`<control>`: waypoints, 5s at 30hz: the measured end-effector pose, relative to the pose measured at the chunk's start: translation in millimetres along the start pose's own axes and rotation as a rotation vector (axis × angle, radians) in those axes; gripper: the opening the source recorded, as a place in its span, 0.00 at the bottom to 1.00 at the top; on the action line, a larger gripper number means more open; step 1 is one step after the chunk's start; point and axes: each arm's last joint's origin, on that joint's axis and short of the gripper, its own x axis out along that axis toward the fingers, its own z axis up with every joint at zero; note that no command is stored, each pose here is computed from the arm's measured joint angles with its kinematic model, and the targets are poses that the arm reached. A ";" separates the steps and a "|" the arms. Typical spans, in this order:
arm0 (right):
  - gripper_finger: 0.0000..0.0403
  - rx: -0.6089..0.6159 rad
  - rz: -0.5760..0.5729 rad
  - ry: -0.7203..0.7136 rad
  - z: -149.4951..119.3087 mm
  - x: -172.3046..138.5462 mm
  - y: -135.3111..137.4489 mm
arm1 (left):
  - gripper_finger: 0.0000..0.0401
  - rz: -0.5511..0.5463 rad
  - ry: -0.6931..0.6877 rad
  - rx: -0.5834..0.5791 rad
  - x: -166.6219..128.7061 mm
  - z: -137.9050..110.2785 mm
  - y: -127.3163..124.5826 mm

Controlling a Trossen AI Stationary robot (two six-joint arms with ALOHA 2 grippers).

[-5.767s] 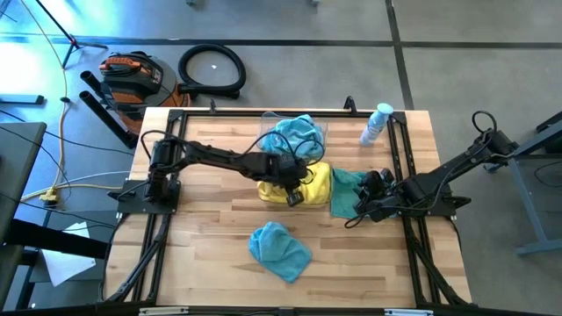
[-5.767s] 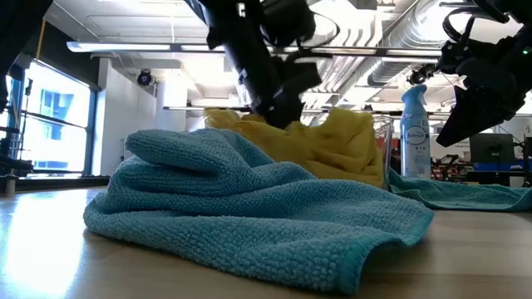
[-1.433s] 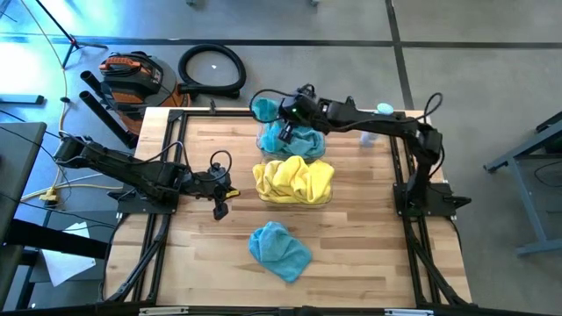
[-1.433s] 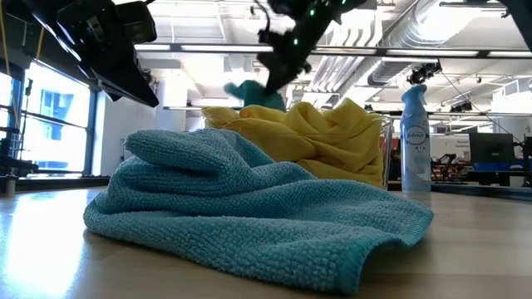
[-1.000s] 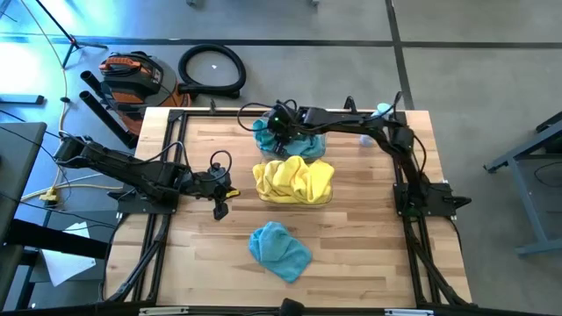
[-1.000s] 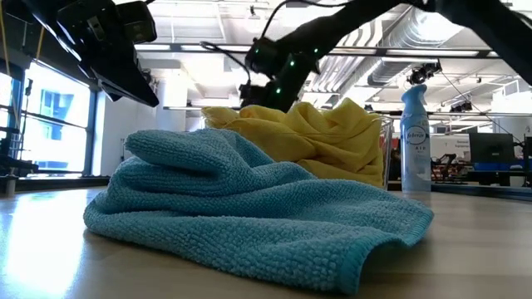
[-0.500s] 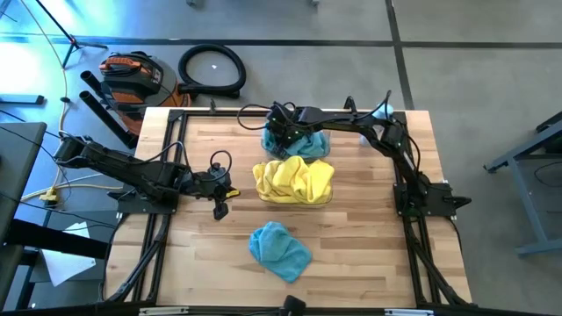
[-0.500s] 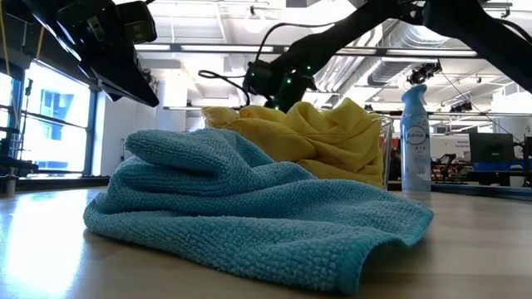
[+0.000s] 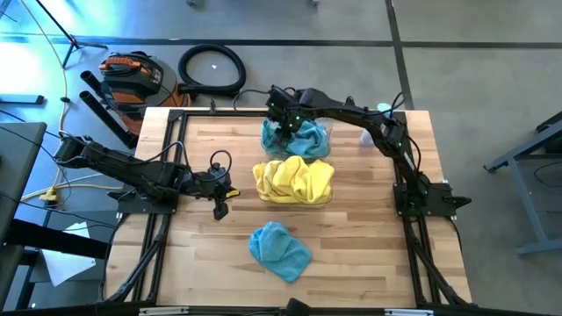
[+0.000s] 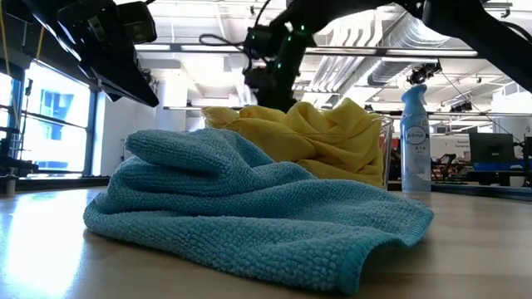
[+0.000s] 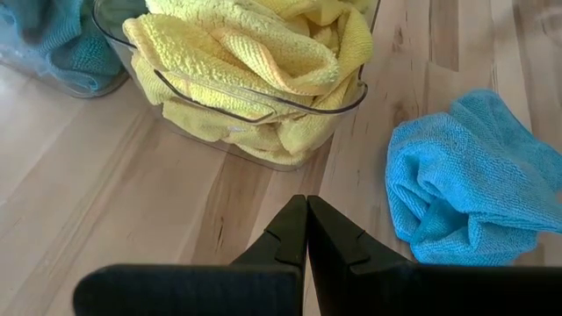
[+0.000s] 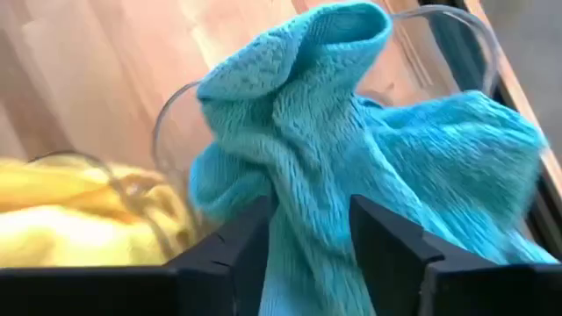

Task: Sort microfiber towel by color & place in baskets
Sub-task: Put the blue towel into the top transparent bin, then return to Home Position

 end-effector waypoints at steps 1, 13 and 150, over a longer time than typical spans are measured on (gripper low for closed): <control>0.38 0.002 0.000 0.011 0.8 -7.0 0.3 | 0.00 0.000 0.000 0.000 0.0 0.0 0.0; 0.35 -0.057 -0.135 0.064 -19.7 -70.1 31.9 | 0.00 0.003 0.006 0.000 0.0 -0.5 0.3; 0.07 0.038 -0.196 -0.524 -325.7 -73.7 139.0 | 0.00 0.384 0.114 0.336 113.4 214.6 126.2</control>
